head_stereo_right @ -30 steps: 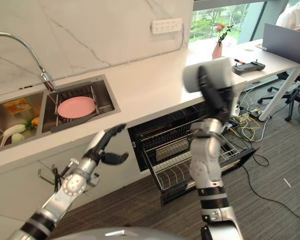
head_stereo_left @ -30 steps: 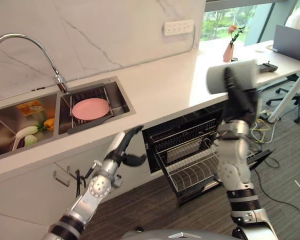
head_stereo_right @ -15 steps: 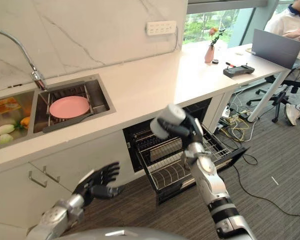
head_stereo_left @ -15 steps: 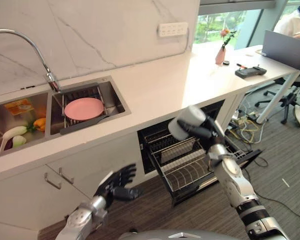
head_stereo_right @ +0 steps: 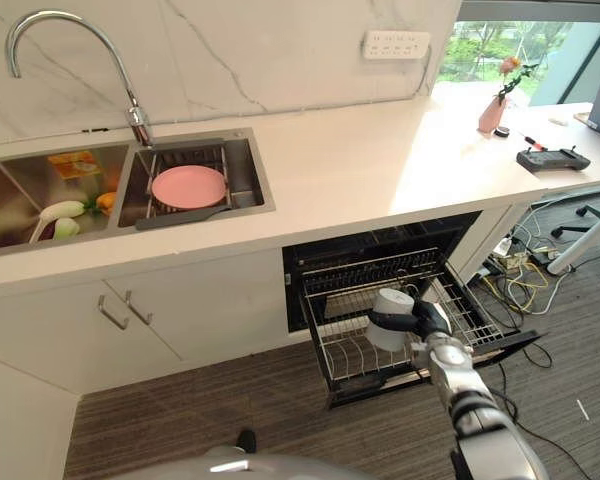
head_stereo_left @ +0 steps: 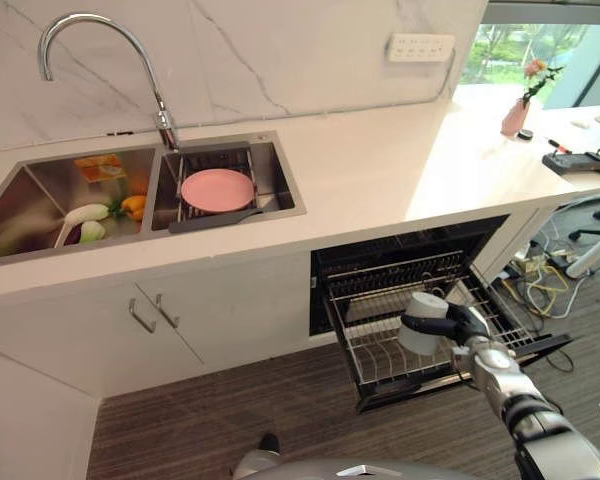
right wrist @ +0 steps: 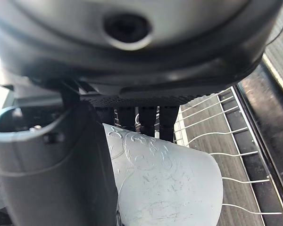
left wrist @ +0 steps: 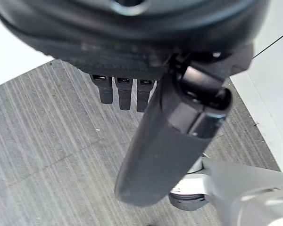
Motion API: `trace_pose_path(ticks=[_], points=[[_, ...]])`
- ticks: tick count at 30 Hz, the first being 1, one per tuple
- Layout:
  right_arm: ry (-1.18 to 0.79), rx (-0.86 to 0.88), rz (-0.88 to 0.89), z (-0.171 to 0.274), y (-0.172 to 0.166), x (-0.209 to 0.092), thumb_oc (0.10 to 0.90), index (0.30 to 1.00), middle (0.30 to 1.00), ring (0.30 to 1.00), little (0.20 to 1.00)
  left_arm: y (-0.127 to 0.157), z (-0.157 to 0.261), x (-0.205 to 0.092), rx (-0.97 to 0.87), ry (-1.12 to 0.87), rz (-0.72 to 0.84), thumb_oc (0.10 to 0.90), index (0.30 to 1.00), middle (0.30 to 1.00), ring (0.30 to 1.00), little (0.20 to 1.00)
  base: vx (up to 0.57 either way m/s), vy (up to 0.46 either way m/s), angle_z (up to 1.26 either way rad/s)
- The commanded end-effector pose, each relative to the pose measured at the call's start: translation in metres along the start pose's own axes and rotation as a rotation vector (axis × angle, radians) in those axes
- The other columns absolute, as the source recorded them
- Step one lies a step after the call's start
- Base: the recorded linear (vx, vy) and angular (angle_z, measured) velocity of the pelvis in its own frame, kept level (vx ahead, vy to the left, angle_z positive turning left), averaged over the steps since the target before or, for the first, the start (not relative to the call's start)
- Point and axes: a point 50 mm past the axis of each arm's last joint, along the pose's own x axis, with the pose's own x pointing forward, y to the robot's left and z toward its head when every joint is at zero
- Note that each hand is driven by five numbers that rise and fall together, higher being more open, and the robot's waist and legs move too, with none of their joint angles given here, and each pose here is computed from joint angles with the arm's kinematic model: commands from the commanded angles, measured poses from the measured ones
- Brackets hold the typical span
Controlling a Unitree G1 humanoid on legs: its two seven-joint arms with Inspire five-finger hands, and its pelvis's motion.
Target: Place the dishes in the dishwasher.
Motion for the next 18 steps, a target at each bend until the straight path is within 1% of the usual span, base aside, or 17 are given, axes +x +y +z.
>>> trace_pose_path(ticks=[1,6,10,11,12,14,15,16,17,18], points=[[-0.254,-0.039,0.0,0.085,0.011,0.012,0.4,0.3,0.3,0.3,0.3,0.018,0.038,0.003,0.054,-0.095,0.058,0.8,0.9,0.9,0.9,0.9,0.02,0.009,0.11],[-0.185,-0.122,-0.014,0.083,0.016,0.018,0.4,0.3,0.3,0.3,0.3,0.011,0.055,0.004,0.046,-0.147,0.038,0.8,0.9,0.9,0.9,0.9,-0.03,0.016,0.14],[-0.133,-0.201,-0.032,0.077,0.013,0.02,0.4,0.3,0.3,0.3,0.3,0.003,0.061,0.005,0.092,-0.151,0.012,0.8,0.9,0.9,0.9,0.9,-0.04,0.028,0.42],[-0.074,-0.252,-0.042,0.063,0.007,0.02,0.4,0.3,0.3,0.3,0.3,0.001,0.059,0.005,0.11,-0.139,-0.001,0.8,0.9,0.9,0.9,0.9,-0.02,0.029,0.34],[-0.074,-0.252,-0.042,0.063,0.007,0.02,0.4,0.3,0.3,0.3,0.3,0.001,0.059,0.005,0.111,-0.139,-0.002,0.8,0.9,0.9,0.9,0.9,-0.01,0.032,0.29],[-0.039,-0.302,-0.076,0.056,-0.005,0.019,0.4,0.3,0.3,0.3,0.3,0.0,0.06,0.005,0.129,-0.139,-0.012,0.8,0.9,0.9,0.9,0.9,-0.02,0.036,0.33],[-0.028,-0.334,-0.1,0.054,-0.014,0.018,0.4,0.3,0.3,0.3,0.3,0.0,0.061,0.005,0.138,-0.142,-0.013,0.8,0.9,0.9,0.9,0.9,-0.07,0.055,0.47],[0.002,-0.374,-0.16,0.048,-0.031,0.015,0.4,0.3,0.3,0.3,0.3,0.001,0.062,0.005,0.146,-0.144,-0.008,0.8,0.9,0.9,0.9,0.9,-0.07,0.049,0.47],[0.019,-0.349,-0.189,0.043,-0.038,0.014,0.8,0.9,0.9,0.9,0.9,0.001,0.062,0.005,0.15,-0.142,-0.006,0.8,0.9,0.9,0.9,0.9,-0.06,0.046,0.28],[0.054,-0.335,-0.212,0.034,-0.044,0.012,0.8,0.9,0.9,0.9,0.9,0.0,0.064,0.006,0.153,-0.144,-0.01,0.8,0.9,0.9,0.9,0.9,-0.02,0.021,0.21]])
